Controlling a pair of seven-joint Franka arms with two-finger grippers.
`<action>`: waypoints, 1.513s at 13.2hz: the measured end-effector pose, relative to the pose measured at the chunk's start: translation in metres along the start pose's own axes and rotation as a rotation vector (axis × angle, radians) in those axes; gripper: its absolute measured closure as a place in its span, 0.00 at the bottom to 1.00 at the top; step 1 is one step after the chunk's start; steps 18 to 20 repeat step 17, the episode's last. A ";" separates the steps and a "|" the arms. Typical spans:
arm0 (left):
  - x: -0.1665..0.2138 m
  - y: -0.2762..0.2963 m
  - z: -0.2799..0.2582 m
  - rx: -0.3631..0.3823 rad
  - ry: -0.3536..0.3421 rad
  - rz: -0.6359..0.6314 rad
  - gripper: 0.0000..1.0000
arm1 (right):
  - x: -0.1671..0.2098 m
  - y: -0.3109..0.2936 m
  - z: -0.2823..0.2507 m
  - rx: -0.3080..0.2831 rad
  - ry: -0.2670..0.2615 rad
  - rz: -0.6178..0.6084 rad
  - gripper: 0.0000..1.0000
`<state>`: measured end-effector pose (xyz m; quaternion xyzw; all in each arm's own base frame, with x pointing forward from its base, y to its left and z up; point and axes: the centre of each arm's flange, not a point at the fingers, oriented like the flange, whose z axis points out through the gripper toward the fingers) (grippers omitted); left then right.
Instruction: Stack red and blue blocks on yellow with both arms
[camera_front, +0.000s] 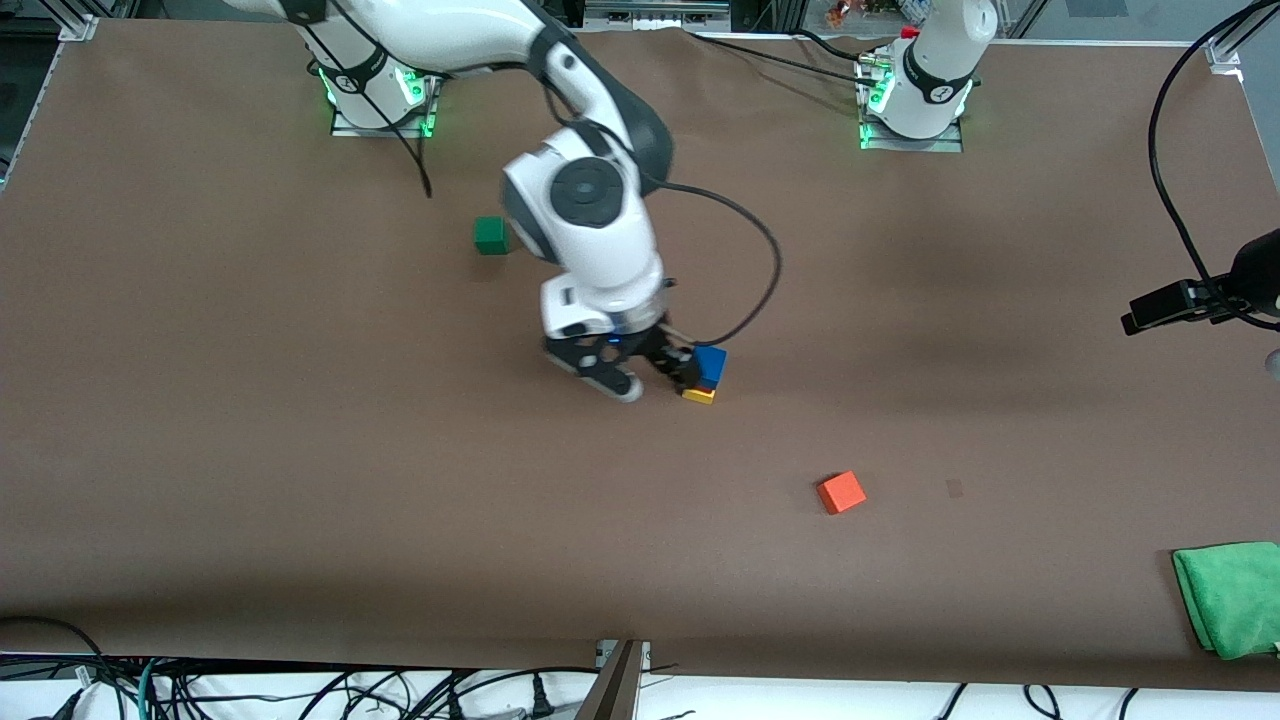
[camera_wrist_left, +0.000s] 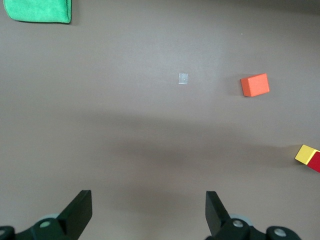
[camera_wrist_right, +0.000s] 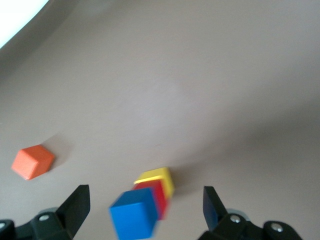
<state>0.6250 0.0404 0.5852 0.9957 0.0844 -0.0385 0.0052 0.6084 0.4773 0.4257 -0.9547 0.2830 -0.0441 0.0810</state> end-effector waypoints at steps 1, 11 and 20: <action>0.000 0.000 0.000 0.000 0.000 -0.001 0.00 | 0.026 0.018 -0.025 -0.041 -0.021 -0.021 0.00; 0.000 0.000 0.000 0.000 0.001 -0.001 0.00 | 0.170 0.275 -0.176 -0.073 -0.200 -0.399 0.00; 0.000 0.000 0.000 0.000 0.002 -0.001 0.00 | 0.158 0.337 -0.210 -0.124 -0.155 -0.561 0.00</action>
